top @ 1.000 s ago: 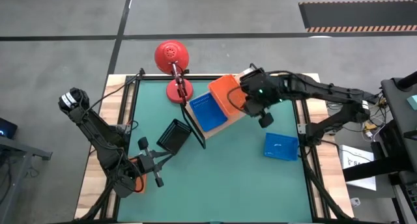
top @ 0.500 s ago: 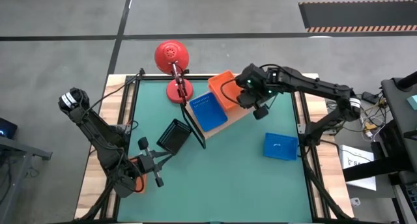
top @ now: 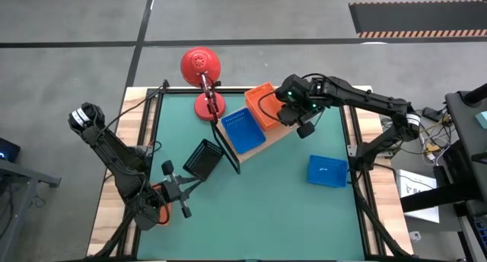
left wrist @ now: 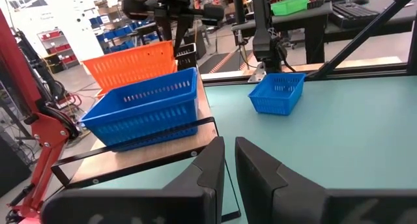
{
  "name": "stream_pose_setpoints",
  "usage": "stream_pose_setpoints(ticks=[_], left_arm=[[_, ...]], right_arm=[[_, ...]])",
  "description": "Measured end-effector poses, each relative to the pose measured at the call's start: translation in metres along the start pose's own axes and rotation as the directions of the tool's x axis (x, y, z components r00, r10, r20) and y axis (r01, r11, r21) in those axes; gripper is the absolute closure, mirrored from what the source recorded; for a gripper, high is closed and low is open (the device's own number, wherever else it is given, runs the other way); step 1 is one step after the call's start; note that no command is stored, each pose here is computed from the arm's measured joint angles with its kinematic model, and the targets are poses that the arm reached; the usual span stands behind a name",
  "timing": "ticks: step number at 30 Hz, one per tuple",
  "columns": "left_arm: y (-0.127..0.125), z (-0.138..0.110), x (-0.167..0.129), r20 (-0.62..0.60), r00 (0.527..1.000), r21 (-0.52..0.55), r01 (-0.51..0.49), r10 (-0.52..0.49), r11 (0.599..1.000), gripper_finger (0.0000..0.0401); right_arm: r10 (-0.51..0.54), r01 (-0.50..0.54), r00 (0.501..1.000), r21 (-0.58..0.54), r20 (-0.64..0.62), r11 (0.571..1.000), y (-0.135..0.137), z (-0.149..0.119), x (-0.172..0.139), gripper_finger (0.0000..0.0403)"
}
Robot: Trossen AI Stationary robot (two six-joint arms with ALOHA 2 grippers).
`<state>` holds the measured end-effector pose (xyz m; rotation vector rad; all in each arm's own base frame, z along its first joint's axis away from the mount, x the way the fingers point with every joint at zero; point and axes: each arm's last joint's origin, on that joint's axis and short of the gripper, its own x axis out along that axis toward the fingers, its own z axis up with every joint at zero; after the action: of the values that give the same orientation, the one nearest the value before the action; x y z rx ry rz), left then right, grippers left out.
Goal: Stack baskets on shelf by color
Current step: Stack the right orange basket on top of the orange basket on the shelf
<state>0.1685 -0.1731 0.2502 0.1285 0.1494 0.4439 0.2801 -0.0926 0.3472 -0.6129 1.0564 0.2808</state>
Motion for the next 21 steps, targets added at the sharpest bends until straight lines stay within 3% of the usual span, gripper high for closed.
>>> stream_pose_setpoints(ticks=[10, 21], left_arm=[[0.0001, -0.0003, 0.0000, 0.000, 1.000, 0.002, 0.000, 0.000, 1.000, 0.0379], [0.0002, -0.0003, 0.0001, 0.000, 1.000, 0.002, 0.000, 0.000, 1.000, 0.0379]], right_arm=[[0.001, -0.001, 1.000, 0.007, -0.010, 1.000, 0.0004, -0.0006, 0.0000, 0.0388], [0.001, -0.001, 1.000, 0.041, -0.011, 0.999, 0.0004, -0.0006, -0.0002, 0.0333]])
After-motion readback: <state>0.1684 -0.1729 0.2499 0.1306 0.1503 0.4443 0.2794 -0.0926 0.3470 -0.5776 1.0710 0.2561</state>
